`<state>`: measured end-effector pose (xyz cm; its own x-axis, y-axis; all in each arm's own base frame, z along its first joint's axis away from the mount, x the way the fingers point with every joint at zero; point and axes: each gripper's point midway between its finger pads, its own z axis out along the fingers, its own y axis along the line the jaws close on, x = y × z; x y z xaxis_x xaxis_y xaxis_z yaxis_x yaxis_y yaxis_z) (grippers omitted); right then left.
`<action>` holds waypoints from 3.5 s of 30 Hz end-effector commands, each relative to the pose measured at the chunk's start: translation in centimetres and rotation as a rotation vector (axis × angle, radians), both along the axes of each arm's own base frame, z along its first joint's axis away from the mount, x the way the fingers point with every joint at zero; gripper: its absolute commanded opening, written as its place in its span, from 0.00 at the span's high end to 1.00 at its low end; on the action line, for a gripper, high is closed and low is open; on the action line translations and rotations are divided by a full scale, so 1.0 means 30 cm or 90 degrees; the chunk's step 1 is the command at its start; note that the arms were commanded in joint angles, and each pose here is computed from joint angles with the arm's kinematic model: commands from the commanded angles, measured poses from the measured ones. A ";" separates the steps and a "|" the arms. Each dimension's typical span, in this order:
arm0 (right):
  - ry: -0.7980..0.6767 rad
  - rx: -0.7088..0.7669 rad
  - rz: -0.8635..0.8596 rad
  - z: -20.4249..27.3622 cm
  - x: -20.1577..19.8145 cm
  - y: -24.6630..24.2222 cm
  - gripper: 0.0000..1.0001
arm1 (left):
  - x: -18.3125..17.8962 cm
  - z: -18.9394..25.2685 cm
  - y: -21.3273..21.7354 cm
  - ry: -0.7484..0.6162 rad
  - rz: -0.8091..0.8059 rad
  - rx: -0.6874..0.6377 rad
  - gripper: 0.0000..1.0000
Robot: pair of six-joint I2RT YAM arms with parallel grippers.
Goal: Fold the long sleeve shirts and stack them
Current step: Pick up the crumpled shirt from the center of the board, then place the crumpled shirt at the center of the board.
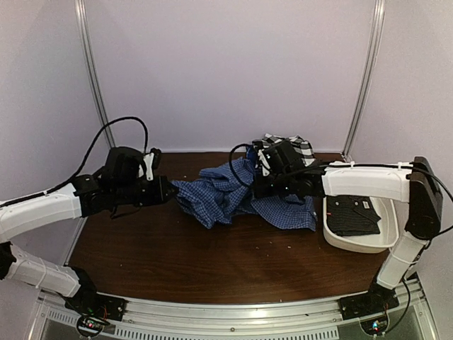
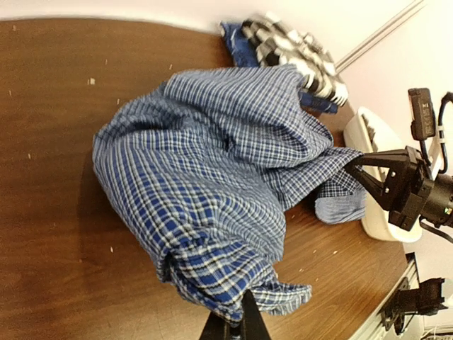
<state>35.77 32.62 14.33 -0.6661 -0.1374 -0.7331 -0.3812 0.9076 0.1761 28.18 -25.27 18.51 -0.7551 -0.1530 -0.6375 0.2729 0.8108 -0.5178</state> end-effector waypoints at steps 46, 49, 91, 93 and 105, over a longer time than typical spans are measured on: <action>-0.211 0.089 -0.081 0.826 0.059 -0.259 1.00 | 0.448 0.534 0.038 -0.130 -0.151 -0.165 1.00; -0.193 0.076 -0.089 0.759 0.087 -0.252 1.00 | 0.464 0.447 0.003 -0.098 -0.153 -0.153 1.00; 0.013 -0.039 0.203 0.201 -0.197 0.023 1.00 | -0.390 -0.142 -0.134 0.181 -0.403 -0.105 0.83; 0.013 -0.051 0.181 0.193 -0.168 0.024 1.00 | -0.354 -0.125 -0.106 0.163 -0.344 -0.079 0.69; -0.004 -0.047 0.073 0.236 -0.038 -0.054 1.00 | -0.217 -0.250 0.179 0.249 0.052 0.078 0.57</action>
